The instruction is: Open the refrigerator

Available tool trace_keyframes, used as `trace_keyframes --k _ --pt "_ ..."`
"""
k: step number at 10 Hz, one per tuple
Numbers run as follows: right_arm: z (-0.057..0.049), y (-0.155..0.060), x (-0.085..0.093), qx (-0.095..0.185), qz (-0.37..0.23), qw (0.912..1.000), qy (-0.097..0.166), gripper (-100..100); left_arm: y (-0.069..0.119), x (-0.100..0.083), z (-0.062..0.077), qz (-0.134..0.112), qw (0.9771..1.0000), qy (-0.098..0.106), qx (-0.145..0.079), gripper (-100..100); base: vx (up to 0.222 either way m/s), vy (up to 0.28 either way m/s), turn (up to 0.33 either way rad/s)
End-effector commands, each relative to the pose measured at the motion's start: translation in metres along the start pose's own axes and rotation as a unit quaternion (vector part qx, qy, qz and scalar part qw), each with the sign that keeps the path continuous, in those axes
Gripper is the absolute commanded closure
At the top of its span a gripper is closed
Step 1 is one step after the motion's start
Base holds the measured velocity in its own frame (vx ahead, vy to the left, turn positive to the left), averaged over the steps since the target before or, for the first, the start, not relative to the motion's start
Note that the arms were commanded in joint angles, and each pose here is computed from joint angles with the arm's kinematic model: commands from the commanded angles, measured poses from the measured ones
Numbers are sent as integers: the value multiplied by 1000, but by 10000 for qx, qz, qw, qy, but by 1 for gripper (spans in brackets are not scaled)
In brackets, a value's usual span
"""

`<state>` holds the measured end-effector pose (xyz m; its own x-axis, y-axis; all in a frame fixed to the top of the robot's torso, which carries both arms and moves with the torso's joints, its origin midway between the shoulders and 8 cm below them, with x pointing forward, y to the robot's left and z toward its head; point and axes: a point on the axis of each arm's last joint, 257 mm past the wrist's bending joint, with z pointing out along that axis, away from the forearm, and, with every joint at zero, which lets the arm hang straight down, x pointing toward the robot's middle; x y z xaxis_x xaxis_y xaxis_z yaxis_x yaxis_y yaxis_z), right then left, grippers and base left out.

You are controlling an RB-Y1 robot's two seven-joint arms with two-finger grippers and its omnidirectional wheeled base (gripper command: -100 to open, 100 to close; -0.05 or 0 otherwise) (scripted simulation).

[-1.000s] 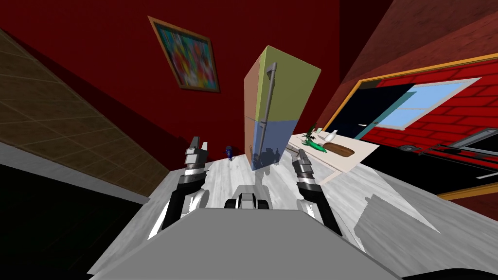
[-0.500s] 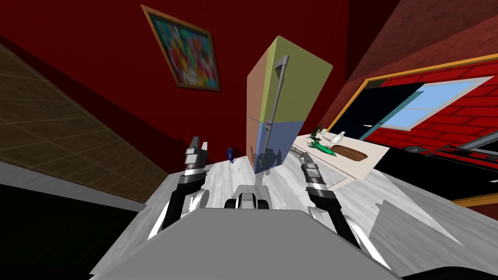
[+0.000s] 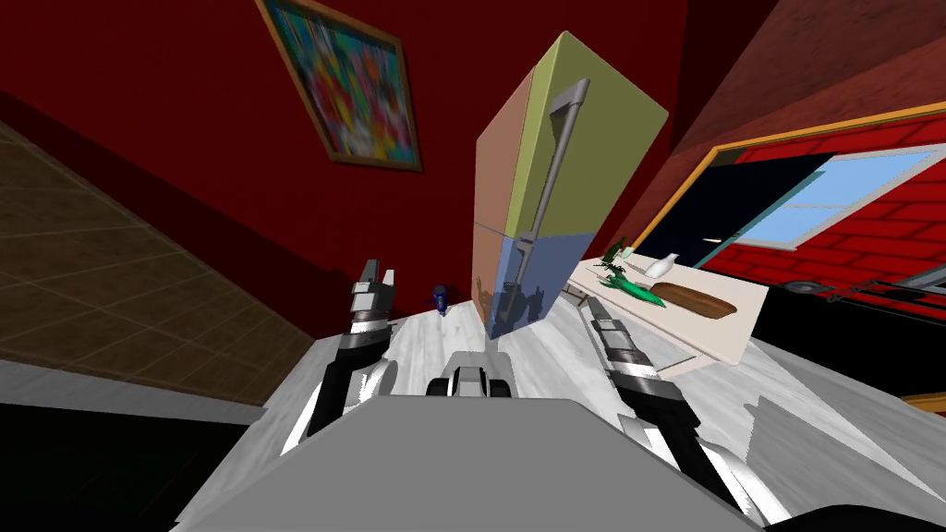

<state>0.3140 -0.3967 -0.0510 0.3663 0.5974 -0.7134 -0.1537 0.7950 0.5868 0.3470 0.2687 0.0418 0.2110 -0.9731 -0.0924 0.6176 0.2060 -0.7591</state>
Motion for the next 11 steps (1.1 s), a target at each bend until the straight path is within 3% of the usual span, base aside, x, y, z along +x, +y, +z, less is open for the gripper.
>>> trace_keyframes --k 1,2,3,6,7,11 --pt "-13 -15 -19 171 -1050 9943 118 -100 0 0 0 0 10000 0 0 0 185 105 2" --pt "-13 -15 -21 179 -1076 9940 106 -100 0 0 0 0 10000 0 0 0 110 81 3" --pt "-19 -21 -28 245 -1483 9885 168 -100 0 0 0 0 10000 0 1 0 113 90 4" --pt "-35 -38 -48 425 -2672 9618 423 -100 0 0 0 0 10000 0 0 0 185 114 4" --pt "-35 -39 -51 434 -2703 9609 410 -100 0 0 0 0 10000 0 0 0 125 99 -2" --pt "-56 -61 -79 621 -4215 9007 844 -100 0 0 0 0 10000 0 0 0 163 112 3"
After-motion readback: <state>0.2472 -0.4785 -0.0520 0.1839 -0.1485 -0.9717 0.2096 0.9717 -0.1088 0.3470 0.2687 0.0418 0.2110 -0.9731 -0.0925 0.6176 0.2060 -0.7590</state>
